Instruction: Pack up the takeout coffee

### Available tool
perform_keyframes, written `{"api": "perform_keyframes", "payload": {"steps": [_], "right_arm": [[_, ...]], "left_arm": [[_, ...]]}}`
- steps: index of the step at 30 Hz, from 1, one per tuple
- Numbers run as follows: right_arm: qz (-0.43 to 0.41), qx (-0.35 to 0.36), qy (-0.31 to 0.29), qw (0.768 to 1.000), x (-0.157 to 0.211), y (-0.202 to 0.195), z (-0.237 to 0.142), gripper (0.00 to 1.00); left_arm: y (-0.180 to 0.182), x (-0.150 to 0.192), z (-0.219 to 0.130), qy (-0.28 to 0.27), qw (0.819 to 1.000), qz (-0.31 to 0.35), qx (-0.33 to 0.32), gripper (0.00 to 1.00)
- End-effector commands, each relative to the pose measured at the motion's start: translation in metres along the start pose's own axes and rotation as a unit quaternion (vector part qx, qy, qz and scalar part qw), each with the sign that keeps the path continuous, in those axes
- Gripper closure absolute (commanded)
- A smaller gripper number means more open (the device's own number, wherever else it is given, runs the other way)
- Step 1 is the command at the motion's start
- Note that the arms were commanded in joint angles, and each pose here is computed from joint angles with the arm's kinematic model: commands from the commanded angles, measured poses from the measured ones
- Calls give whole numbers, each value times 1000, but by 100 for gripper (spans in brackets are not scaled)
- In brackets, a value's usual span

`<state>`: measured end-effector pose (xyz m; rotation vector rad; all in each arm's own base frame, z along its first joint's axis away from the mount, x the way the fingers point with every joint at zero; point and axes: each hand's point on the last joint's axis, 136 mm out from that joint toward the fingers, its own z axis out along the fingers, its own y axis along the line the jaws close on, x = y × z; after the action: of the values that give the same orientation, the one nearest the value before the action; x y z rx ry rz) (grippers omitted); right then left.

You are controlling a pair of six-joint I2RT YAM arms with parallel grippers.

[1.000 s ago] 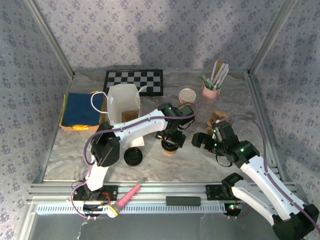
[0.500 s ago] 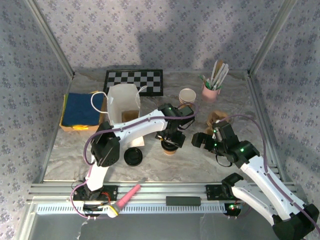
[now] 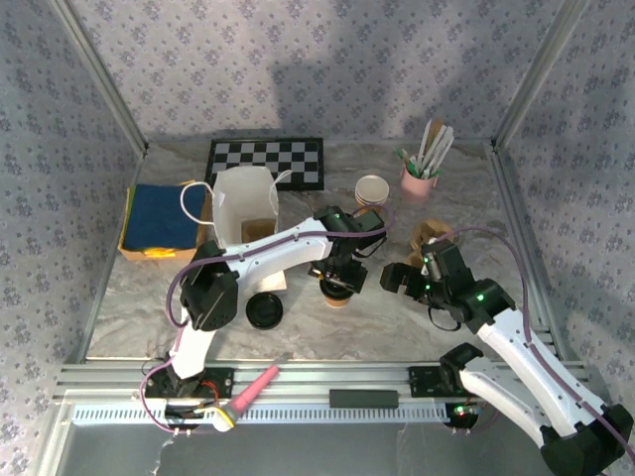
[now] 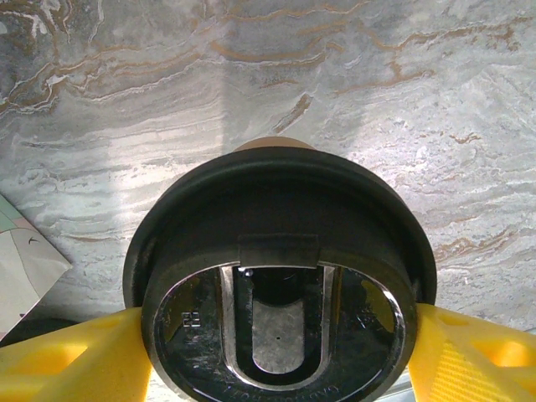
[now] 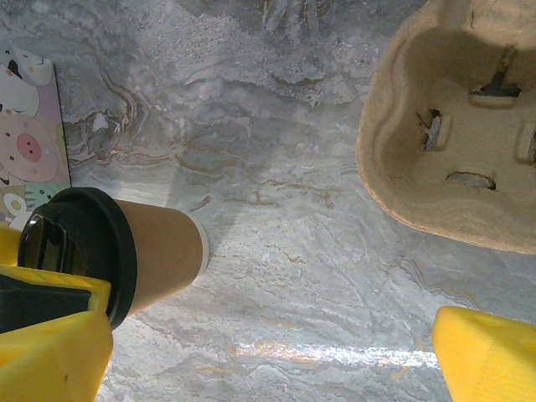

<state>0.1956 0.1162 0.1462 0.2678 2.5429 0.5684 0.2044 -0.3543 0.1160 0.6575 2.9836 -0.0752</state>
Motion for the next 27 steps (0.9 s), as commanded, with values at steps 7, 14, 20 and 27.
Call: {"api": "perform_keyframes", "payload": {"steps": [7, 14, 20, 27], "right_arm": [[5, 9, -1, 1000, 0, -4, 0, 0], [6, 8, -2, 1000, 0, -3, 0, 0], [5, 9, -3, 1000, -2, -3, -1, 0], [5, 9, -5, 1000, -3, -2, -3, 0]], "left_arm": [[4, 5, 3, 10, 1000, 7, -17, 34], [3, 4, -2, 8, 1000, 8, -15, 38], [4, 2, -5, 4, 1000, 8, -15, 38], [4, 2, -6, 4, 1000, 9, -13, 41]]}}
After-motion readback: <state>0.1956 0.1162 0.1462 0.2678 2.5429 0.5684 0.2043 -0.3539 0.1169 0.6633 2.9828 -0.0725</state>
